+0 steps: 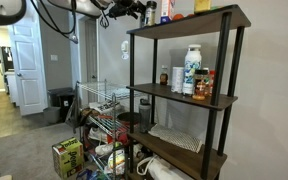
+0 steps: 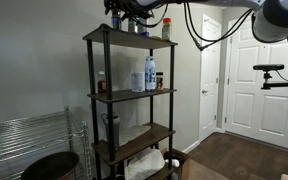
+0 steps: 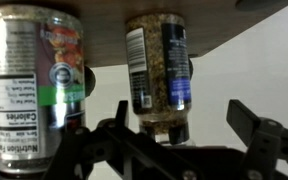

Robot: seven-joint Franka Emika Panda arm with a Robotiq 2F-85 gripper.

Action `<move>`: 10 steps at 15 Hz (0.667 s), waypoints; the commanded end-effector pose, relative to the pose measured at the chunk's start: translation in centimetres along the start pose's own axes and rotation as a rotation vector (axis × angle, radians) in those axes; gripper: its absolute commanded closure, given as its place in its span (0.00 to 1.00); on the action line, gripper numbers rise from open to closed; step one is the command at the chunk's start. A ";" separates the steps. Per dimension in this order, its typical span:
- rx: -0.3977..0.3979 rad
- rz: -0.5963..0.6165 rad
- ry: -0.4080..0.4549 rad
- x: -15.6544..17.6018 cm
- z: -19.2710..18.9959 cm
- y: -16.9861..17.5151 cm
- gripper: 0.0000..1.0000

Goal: Move one glass jar to the second shelf from the top.

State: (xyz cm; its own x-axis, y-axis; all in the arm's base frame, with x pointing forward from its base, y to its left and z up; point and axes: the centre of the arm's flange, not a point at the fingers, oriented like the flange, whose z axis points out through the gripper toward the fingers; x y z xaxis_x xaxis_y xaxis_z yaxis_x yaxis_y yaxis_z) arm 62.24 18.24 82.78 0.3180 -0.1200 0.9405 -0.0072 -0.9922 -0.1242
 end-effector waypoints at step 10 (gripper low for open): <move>-0.022 0.018 0.007 0.3 0.3 -0.7 0.70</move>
State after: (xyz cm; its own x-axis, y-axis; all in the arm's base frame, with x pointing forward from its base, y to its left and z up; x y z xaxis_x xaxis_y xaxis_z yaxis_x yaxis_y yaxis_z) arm 62.47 18.33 82.69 0.3153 -0.1179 0.9417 -0.0103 -0.9926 -0.1208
